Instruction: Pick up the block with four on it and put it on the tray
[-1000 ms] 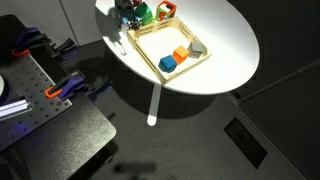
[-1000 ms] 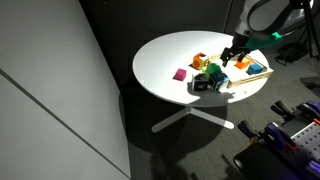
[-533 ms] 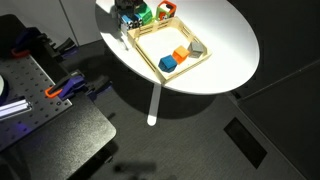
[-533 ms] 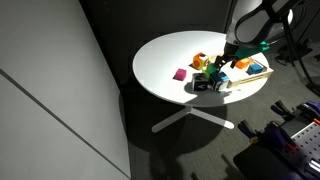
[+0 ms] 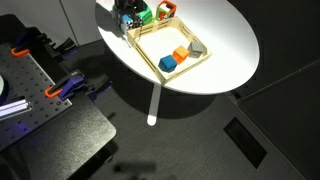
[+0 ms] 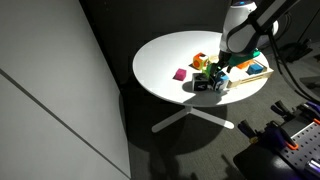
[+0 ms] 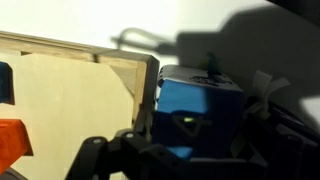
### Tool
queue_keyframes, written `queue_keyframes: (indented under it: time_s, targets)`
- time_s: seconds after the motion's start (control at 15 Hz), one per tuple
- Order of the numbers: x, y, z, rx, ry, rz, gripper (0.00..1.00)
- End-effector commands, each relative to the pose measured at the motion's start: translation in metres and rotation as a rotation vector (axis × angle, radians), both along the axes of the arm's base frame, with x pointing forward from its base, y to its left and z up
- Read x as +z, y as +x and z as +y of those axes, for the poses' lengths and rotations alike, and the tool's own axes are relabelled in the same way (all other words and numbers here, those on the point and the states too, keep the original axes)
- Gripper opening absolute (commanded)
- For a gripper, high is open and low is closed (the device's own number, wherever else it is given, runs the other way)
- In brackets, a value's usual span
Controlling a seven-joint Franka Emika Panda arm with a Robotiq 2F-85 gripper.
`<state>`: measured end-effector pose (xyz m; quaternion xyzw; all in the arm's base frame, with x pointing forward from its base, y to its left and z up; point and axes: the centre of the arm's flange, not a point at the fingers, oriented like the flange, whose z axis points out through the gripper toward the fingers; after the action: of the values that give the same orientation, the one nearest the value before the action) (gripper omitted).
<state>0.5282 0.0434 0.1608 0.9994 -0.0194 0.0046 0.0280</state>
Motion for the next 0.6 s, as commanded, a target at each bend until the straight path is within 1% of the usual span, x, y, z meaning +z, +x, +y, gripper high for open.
queue_keyframes:
  time_s: [0.0, 0.2, 0.27, 0.33, 0.53]
  targets:
    - [-0.012, 0.012, 0.006, 0.005, -0.033, -0.004, 1.00]
    - [-0.019, 0.014, 0.007, 0.012, -0.042, 0.004, 1.00]
    - [-0.021, 0.015, 0.007, 0.008, -0.046, 0.010, 0.75]
    - [-0.022, 0.015, 0.007, 0.008, -0.047, 0.012, 0.74]
    - [-0.011, 0.014, 0.005, 0.002, -0.039, 0.004, 0.50]
